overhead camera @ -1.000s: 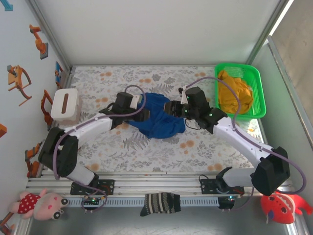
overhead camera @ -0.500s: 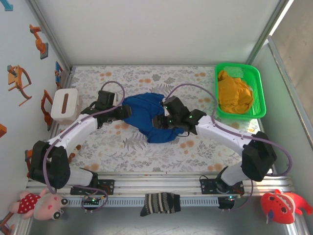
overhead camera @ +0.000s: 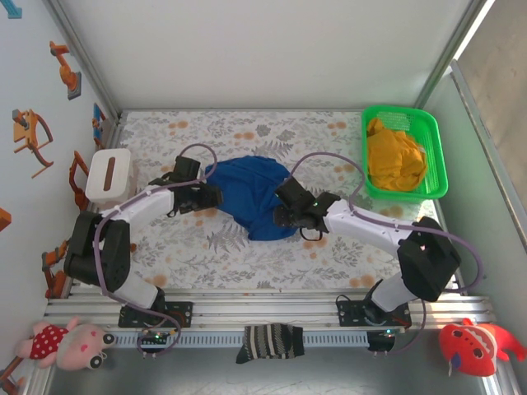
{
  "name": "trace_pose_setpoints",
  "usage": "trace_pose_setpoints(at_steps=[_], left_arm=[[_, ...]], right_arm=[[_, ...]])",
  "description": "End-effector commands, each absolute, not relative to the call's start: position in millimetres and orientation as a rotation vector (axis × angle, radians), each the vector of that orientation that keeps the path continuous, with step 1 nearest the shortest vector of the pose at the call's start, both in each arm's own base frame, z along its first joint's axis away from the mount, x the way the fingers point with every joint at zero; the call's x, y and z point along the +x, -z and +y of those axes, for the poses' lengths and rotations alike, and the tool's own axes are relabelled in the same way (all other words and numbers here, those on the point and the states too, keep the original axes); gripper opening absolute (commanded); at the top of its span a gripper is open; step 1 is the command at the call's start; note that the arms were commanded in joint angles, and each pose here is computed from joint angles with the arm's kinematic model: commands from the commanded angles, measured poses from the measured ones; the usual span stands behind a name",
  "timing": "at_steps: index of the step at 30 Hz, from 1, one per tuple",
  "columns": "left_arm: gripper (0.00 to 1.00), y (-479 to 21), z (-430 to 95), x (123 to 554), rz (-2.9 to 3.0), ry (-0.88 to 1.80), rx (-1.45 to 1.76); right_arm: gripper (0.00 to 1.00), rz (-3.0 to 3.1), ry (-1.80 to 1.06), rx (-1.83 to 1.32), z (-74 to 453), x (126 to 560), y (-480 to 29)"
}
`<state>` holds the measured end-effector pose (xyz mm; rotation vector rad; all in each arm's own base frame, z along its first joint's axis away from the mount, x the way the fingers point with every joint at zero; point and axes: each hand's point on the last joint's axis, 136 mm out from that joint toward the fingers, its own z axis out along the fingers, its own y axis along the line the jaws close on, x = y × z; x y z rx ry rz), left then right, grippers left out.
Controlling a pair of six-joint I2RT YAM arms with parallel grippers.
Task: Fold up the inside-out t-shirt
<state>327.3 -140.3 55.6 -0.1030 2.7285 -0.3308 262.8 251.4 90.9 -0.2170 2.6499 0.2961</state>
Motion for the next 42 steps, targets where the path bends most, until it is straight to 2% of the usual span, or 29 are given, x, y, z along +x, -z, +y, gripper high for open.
trace_pose_setpoints(at_steps=[1, 2, 3, 5, 6, 7, 9, 11, 15, 19, 22, 25, 30, 35, 38, 42], left_arm=[[0.81, -54, -149, 341, 2.718, 0.383, -0.12], [0.81, -52, -150, 344, 2.719, 0.383, -0.122], [0.81, -49, -150, 346, 2.719, 0.383, -0.127], [0.77, -46, -153, 352, 2.716, 0.392, -0.132], [0.72, -46, -156, 355, 2.711, 0.4, -0.124], [0.63, -46, -158, 360, 2.705, 0.409, -0.118], [0.36, -50, -163, 370, 2.696, 0.419, -0.095], [0.01, -64, -164, 384, 2.676, 0.422, -0.073], [0.0, -141, -152, 417, 2.538, 0.403, -0.032], [0.0, -253, -126, 438, 2.33, 0.478, -0.076], [0.0, -321, -116, 434, 2.188, 0.562, -0.094], [0.0, -362, -113, 417, 2.103, 0.616, -0.085], [0.01, -388, -110, 380, 2.032, 0.666, -0.092], [0.01, -387, -106, 354, 2.017, 0.693, -0.128], [0.01, -376, -101, 363, 2.054, 0.666, -0.138], [0.09, -336, -94, 408, 2.163, 0.61, -0.143]], right_arm=[[0.47, 2.627, -0.238, -0.201, 255, 279, -90], [0.44, 2.623, -0.24, -0.209, 258, 282, -91], [0.34, 2.625, -0.237, -0.214, 259, 284, -89], [0.0, 2.625, -0.251, -0.216, 262, 289, -89], [0.0, 2.616, -0.259, -0.218, 263, 291, -94], [0.0, 2.597, -0.274, -0.223, 264, 294, -102], [0.0, 2.547, -0.331, -0.222, 265, 300, -127], [0.0, 2.472, -0.407, -0.21, 261, 310, -167], [0.0, 2.271, -0.53, -0.141, 235, 331, -269], [0.0, 2.043, -0.648, -0.039, 195, 344, -374], [0.0, 1.933, -0.685, -0.02, 179, 340, -424], [0.0, 1.876, -0.727, -0.034, 176, 326, -450], [0.0, 1.8, -0.844, -0.012, 169, 293, -468], [0.0, 1.753, -0.937, 0.005, 164, 268, -475], [0.0, 1.75, -0.98, 0.01, 169, 267, -477], [0.0, 1.794, -0.965, 0.039, 180, 296, -463]])
